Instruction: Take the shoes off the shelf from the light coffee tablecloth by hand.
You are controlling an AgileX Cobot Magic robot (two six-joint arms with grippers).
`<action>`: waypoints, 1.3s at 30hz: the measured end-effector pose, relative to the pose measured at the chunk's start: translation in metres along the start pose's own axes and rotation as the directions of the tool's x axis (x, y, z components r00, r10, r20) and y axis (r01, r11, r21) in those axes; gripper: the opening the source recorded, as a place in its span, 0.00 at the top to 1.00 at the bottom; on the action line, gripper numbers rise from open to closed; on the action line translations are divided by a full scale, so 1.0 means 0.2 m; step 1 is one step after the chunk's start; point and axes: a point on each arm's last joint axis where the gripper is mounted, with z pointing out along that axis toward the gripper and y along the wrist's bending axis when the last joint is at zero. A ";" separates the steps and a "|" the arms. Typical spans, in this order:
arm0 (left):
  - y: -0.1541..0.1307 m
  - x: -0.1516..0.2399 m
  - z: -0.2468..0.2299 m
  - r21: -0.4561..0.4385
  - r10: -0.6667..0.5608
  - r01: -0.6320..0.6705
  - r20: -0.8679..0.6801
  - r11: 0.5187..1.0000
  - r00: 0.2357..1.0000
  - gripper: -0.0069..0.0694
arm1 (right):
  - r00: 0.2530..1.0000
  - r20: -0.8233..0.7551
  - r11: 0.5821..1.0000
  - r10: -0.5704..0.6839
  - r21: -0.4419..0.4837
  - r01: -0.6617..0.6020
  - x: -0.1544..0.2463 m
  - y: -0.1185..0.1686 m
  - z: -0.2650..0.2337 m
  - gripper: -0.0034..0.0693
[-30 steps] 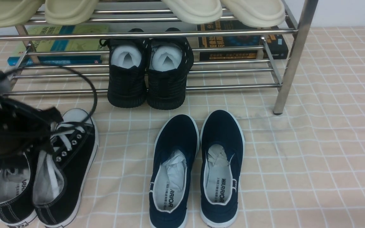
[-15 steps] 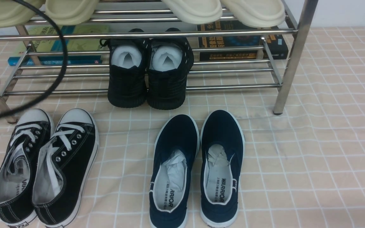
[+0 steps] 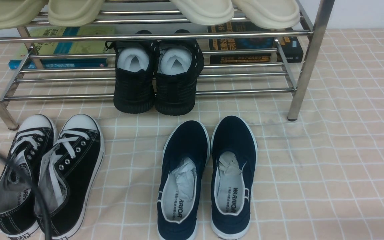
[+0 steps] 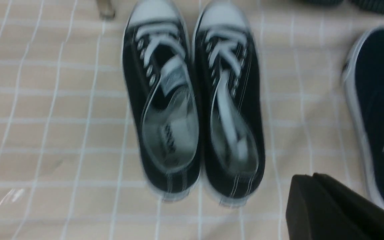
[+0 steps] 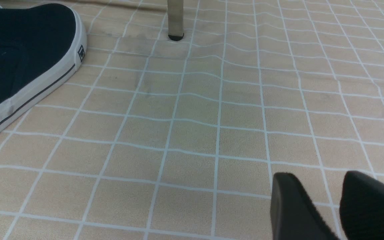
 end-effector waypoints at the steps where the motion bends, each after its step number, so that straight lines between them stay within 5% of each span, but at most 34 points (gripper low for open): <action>1: 0.00 0.03 0.01 0.016 -0.014 0.014 0.053 1.000 0.998 0.91 | 1.000 0.000 1.000 0.000 0.000 0.000 0.00 0.00 0.00 0.62; 6: 0.00 0.14 0.05 0.056 -0.049 0.038 0.216 0.998 0.975 0.90 | 1.000 0.000 1.000 0.000 0.000 0.000 0.00 0.00 0.00 0.62; 25: 0.05 0.26 0.16 -0.047 0.049 -0.041 0.192 0.998 0.980 0.87 | 1.000 0.000 1.000 0.000 0.000 0.000 0.00 0.00 0.00 0.62; 39: 0.09 0.68 0.36 -0.025 0.041 -0.035 0.275 0.999 0.961 0.85 | 1.000 0.000 1.000 0.000 0.000 0.000 0.00 0.00 0.00 0.62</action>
